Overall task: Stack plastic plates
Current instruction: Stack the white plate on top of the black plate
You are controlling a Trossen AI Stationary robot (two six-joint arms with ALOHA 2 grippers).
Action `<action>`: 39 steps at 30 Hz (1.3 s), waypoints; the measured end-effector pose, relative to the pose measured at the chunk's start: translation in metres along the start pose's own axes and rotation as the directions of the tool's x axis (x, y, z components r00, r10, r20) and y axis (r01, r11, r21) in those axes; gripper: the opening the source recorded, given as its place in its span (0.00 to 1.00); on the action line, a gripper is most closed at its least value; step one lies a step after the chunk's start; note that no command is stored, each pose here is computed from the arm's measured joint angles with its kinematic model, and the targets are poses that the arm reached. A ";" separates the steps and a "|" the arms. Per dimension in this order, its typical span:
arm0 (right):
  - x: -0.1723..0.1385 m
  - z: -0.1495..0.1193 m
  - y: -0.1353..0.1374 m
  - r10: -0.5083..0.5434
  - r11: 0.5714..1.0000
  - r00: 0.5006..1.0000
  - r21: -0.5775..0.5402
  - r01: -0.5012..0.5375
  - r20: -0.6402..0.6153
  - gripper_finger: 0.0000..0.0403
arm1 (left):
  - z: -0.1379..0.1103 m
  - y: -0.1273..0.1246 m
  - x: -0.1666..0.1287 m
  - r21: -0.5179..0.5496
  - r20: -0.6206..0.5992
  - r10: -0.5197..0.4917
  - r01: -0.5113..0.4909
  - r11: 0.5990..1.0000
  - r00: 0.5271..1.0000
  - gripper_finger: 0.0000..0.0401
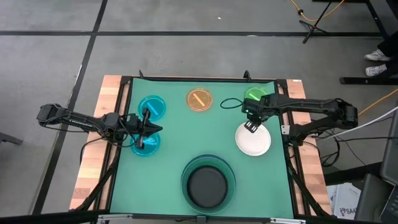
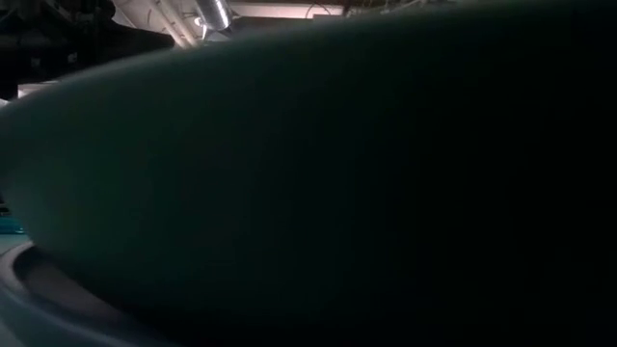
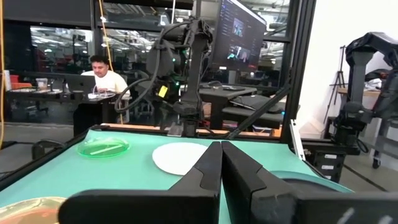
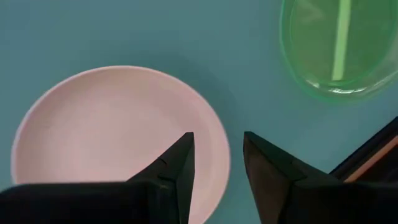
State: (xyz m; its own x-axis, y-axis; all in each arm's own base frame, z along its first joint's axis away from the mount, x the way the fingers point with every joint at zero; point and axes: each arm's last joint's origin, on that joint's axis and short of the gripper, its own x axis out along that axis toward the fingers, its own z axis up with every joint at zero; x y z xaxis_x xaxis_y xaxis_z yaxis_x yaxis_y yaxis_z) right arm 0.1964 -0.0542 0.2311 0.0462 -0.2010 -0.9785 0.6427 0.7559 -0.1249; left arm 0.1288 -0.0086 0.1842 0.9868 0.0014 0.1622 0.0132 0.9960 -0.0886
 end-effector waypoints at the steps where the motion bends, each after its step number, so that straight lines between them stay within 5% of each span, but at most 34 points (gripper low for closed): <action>1: 0.000 0.000 0.000 -0.006 1.000 1.000 -0.002 0.006 0.003 0.32 | 0.000 0.000 0.000 0.000 0.001 0.003 -0.003 1.000 1.000 0.01; 21: 0.037 0.020 -0.003 0.040 0.975 0.985 -0.211 -0.076 -0.170 0.32 | 0.000 0.000 0.000 0.000 0.000 0.009 -0.009 1.000 1.000 0.01; 30: 0.063 0.029 0.001 -0.004 0.925 0.971 -0.371 -0.088 -0.241 0.32 | 0.000 0.000 0.000 0.001 -0.004 0.010 -0.010 1.000 1.000 0.01; 39: 0.079 0.037 -0.004 0.010 0.919 0.962 -0.376 -0.116 -0.272 0.32 | -0.001 0.000 0.000 0.032 -0.012 0.011 -0.011 0.999 1.000 0.01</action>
State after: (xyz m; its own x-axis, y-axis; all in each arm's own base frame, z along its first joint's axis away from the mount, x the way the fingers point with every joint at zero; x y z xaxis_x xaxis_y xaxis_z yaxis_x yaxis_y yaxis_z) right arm 0.2257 -0.0964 0.1604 -0.1574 -0.0163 -0.9874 0.2975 0.9526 -0.0631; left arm 0.1290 -0.0083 0.1830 0.9887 0.0115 0.1498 -0.0027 0.9983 -0.0584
